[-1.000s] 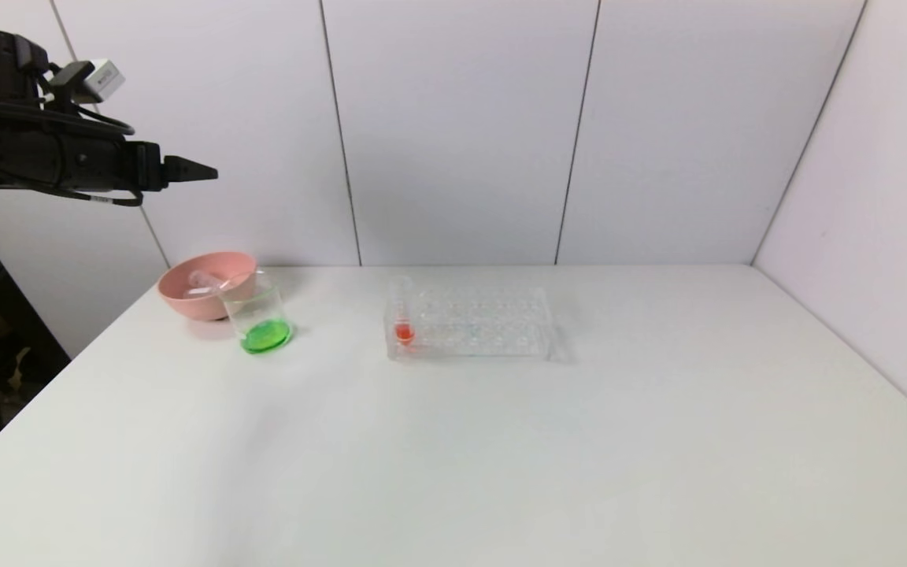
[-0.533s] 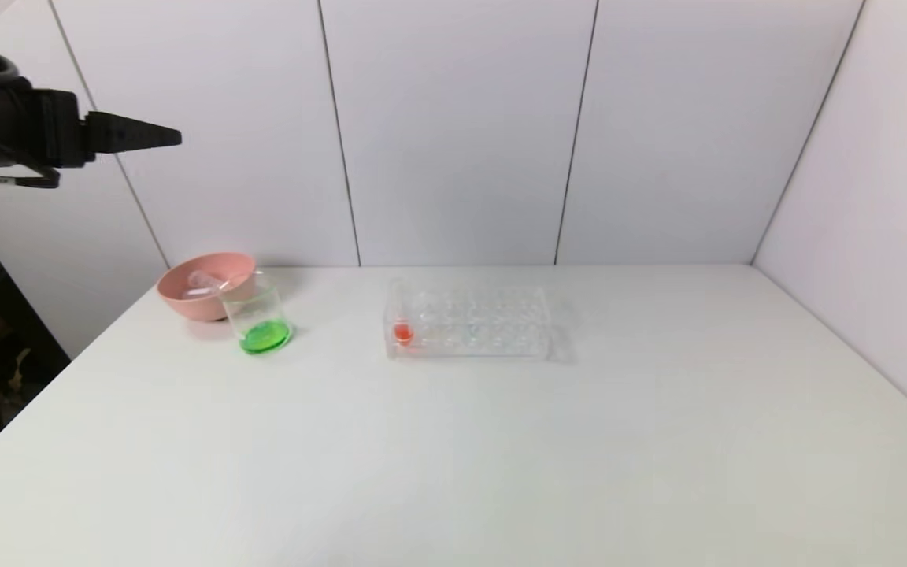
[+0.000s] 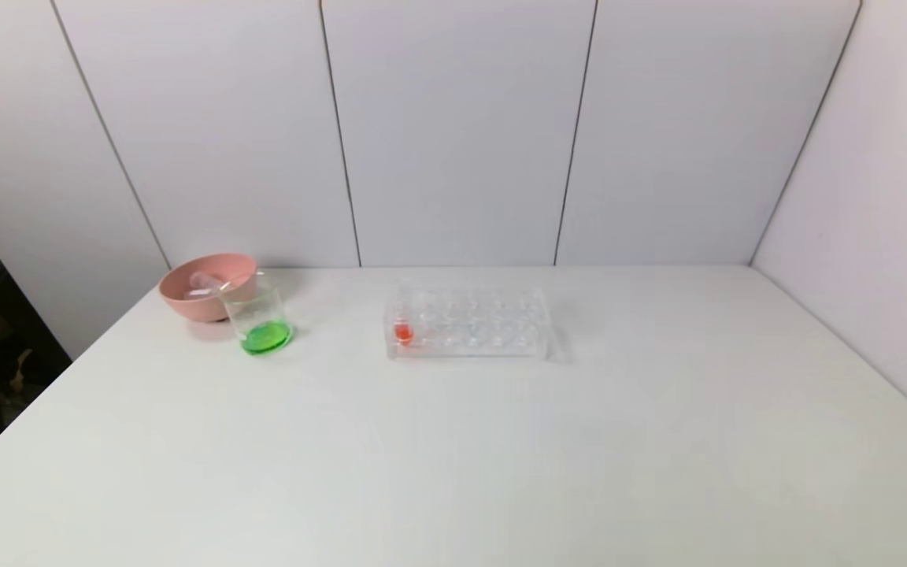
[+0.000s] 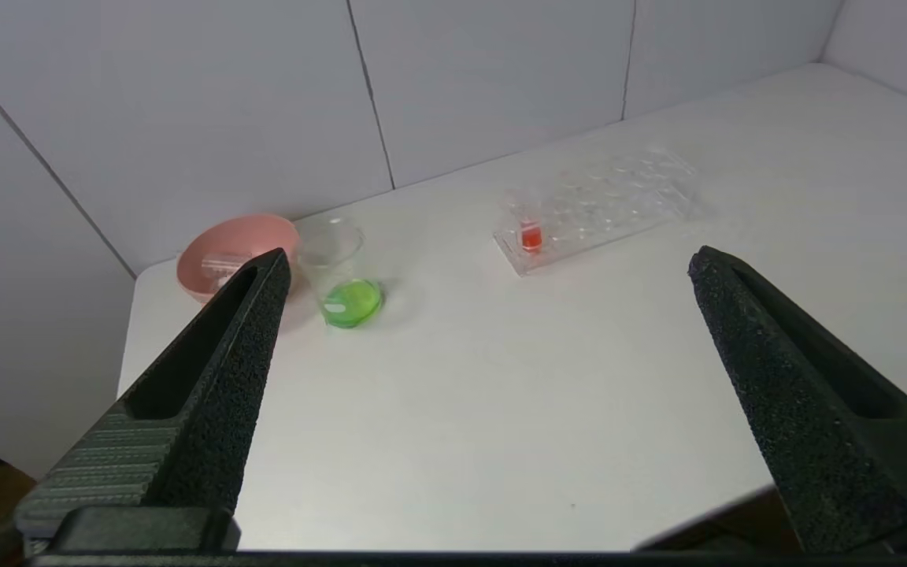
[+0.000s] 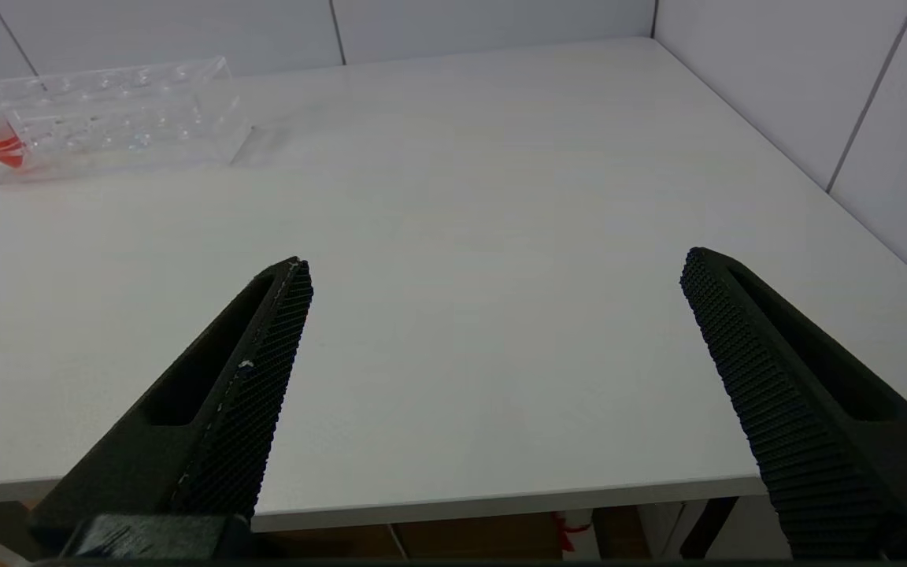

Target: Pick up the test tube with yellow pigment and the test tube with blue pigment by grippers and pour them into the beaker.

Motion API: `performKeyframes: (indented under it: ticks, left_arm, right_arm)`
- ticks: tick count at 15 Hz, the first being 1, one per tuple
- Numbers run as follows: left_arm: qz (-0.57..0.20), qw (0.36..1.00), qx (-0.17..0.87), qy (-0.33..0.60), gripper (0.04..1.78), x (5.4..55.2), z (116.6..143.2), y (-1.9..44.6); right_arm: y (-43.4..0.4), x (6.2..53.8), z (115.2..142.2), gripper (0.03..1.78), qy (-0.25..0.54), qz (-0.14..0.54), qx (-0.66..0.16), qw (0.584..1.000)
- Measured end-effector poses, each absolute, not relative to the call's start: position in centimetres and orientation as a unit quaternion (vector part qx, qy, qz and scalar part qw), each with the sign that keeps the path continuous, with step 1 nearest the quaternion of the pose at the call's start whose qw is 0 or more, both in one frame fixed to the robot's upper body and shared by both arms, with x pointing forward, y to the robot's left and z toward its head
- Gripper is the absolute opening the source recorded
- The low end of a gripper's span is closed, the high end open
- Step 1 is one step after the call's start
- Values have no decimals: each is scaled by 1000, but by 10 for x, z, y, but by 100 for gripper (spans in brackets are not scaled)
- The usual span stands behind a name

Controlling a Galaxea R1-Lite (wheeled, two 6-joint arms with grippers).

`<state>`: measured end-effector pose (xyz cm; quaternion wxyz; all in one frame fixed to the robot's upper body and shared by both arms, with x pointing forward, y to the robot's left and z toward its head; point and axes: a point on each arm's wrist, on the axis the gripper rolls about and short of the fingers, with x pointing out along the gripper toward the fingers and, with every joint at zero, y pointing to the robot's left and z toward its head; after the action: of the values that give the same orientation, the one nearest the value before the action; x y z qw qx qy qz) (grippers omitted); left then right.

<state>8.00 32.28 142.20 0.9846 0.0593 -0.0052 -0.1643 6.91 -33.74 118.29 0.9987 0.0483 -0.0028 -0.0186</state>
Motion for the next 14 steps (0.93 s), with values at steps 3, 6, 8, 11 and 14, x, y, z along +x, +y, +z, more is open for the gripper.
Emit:
performKeyframes:
  ticks: [3,6,8,11,14]
  left_arm:
    - [-152,985,86,4,176,17,1377,318]
    - [-172,980,100,28,176,-11,1362,321]
    - [-169,979,111,15,176,-22,1354,321]
    - [-153,980,124,31,176,-25,1327,323]
    - [-128,983,115,68,176,-18,1286,326]
  right_arm:
    - [-337,69,1183,171,-3,-19,48,999]
    - [-337,69,1183,171,-3,-19,48,999]
    - [-337,69,1183,171,-3,-18,48,999]
    - [-337,69,1183,171,-3,-19,48,999]
    - [-337,69,1183,171,-3,-18,48,999]
